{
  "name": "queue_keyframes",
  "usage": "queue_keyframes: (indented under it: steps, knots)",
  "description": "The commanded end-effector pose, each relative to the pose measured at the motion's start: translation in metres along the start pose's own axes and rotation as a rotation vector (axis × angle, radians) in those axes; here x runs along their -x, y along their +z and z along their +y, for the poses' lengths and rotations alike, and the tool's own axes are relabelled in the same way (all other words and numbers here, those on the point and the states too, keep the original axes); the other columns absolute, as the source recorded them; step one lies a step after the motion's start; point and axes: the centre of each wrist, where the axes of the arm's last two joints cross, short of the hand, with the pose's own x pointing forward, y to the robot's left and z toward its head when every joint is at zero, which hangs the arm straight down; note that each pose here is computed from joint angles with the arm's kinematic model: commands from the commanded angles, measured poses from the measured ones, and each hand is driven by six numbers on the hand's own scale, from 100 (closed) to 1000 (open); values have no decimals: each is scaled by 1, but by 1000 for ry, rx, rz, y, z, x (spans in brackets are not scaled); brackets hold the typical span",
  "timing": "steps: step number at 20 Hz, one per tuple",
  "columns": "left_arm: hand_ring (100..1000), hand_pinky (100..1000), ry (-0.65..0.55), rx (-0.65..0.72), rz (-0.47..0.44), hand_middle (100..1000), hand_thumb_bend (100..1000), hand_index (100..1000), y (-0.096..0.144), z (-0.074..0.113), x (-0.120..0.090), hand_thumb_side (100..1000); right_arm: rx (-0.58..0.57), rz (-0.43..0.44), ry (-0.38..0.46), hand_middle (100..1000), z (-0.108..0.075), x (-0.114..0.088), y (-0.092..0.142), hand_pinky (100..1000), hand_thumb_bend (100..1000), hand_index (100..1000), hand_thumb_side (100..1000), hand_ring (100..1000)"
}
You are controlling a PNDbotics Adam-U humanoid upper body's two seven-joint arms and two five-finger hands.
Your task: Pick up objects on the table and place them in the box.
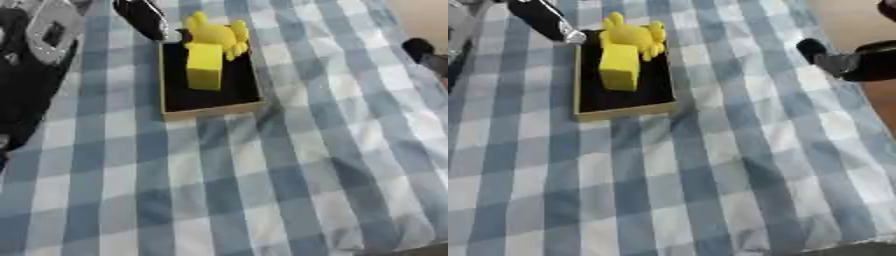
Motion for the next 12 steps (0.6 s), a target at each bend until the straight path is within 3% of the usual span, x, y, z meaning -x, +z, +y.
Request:
queue_keyframes:
  steps: [1,5,9,12]
  knots:
    - [915,900,-28,-112,4,787,401,841,44,31,-7,331,-4,-2,46,894,-11,4,1,854,360,909,343,904]
    - [910,890,9,-179,26,780,388,830,87,34,-16,277,-18,-15,53,884,-11,4,0,857,427,899,260,901]
    - [907,888,36,-207,48,779,394,829,104,19,-4,229,-33,-26,65,875,-11,4,-1,862,493,882,174,897]
    - [903,886,52,-236,79,775,389,826,118,2,9,211,-48,-29,77,873,-11,5,-1,871,467,877,144,896]
